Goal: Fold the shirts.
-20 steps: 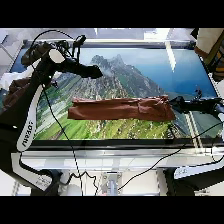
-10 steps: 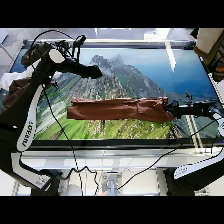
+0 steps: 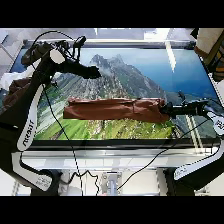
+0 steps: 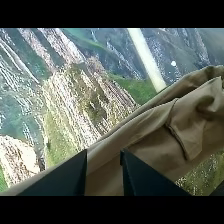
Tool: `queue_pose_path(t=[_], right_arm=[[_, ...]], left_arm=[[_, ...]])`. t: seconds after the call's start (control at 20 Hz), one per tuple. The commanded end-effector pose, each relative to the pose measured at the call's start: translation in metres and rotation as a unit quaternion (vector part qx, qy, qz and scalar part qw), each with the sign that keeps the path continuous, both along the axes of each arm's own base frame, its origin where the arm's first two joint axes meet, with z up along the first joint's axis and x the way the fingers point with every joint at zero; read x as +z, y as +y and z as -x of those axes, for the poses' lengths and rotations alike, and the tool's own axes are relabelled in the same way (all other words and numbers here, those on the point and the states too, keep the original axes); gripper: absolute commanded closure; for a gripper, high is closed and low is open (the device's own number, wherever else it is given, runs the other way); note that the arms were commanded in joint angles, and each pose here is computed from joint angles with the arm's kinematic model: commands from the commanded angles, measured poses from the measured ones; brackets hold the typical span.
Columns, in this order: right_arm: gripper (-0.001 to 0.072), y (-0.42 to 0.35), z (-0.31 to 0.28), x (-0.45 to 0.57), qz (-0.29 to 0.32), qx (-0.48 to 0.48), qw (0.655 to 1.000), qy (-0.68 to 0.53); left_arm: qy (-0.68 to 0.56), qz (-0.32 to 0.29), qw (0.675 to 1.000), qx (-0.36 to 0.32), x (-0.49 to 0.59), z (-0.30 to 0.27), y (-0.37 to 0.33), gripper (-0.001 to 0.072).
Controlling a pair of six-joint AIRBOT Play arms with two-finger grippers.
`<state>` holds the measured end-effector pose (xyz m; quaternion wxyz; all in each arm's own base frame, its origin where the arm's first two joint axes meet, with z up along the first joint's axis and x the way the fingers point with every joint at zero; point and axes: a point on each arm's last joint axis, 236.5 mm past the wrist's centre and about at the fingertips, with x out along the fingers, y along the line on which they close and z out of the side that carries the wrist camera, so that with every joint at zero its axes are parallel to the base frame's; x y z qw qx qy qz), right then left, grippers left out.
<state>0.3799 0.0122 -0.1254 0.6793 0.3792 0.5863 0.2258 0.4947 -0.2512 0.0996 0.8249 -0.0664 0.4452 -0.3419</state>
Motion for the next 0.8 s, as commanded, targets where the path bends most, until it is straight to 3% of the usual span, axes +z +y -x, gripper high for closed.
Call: queue_pose_path(t=[0.0,0.25,0.3,0.35,0.4,0.5,0.55,0.75], right_arm=[[0.0661,0.022,-0.003,0.000,0.002,0.032,0.999,-0.019],[0.0682,0.040,-0.005,0.007,-0.008,0.056,0.998,-0.033],[0.0682,0.041,-0.009,0.011,-0.011,0.052,0.998,-0.040],[0.0682,0.040,-0.015,0.017,-0.013,0.047,0.998,-0.049],[0.0682,0.038,-0.022,0.025,-0.013,0.045,0.997,-0.061],[0.0682,0.036,-0.033,0.045,-0.008,0.048,0.995,-0.088],[0.0682,0.035,-0.037,0.056,-0.006,0.048,0.994,-0.099],[0.0682,0.033,-0.049,0.098,-0.002,0.045,0.990,-0.131]], left_arm=[[0.006,-0.002,1.000,-0.004,-0.003,0.002,0.000,0.0467],[0.010,-0.003,1.000,-0.003,-0.008,0.001,-0.001,0.0472],[0.015,-0.004,1.000,-0.006,-0.011,0.002,-0.001,0.0507],[0.024,-0.005,1.000,-0.009,-0.017,0.004,-0.002,0.0592],[0.033,-0.006,0.999,-0.013,-0.022,0.006,-0.003,0.0616],[0.048,-0.002,0.999,-0.018,-0.030,0.009,-0.006,0.0631],[0.051,-0.001,0.999,-0.019,-0.033,0.009,-0.009,0.0678],[0.086,0.008,0.996,-0.031,-0.054,0.018,-0.028,0.0678]])
